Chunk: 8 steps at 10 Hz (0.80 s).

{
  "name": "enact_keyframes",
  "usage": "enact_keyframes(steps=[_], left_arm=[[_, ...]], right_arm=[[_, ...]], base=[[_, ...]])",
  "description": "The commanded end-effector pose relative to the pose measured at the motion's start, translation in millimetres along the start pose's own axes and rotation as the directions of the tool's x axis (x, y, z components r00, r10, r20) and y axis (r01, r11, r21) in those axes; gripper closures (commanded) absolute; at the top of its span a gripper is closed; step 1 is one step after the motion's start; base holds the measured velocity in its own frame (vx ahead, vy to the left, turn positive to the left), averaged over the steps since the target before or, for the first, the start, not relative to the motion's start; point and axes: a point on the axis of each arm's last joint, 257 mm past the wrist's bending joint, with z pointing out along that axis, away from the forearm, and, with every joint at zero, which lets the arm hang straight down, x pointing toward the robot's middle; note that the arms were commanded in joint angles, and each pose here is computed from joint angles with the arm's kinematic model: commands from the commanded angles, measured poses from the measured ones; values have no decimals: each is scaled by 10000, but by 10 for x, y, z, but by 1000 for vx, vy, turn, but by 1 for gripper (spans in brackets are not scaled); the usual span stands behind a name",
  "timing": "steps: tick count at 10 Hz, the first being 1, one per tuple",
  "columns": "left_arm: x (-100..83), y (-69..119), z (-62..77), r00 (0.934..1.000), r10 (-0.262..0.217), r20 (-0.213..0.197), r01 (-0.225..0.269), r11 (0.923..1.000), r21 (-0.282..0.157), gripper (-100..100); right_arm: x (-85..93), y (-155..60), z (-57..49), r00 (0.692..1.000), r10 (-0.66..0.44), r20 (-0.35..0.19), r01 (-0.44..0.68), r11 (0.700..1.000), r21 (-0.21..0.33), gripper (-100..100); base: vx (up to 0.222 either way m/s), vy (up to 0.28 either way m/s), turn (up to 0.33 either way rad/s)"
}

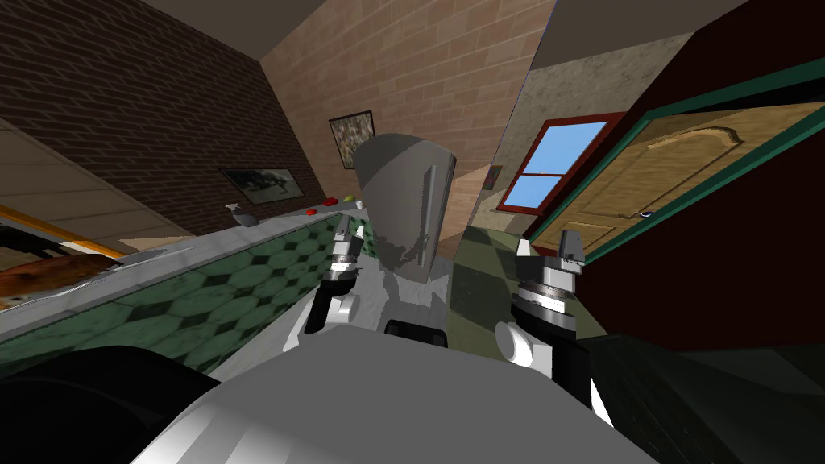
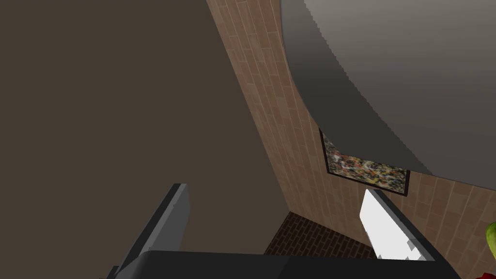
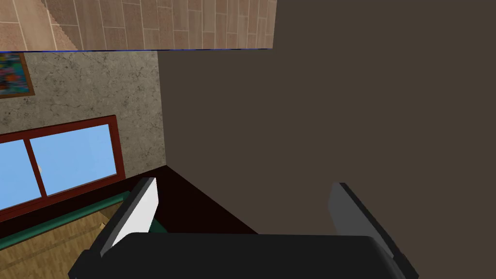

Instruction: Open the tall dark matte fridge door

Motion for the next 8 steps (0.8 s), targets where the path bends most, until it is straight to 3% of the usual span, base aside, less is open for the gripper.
enact_keyframes(steps=[1, 8], left_arm=[[0, 0, 0, 10000, 0, 0, 0, 10000, 0, 0], [0, -2, 0, 10000, 0, 0, 0, 10000, 4, 0]], right_arm=[[0, 0, 0, 10000, 0, 0, 0, 10000, 0, 0], [0, 2, 0, 10000, 0, 0, 0, 10000, -4, 0]], base=[[0, 0, 0], [0, 0, 0]])
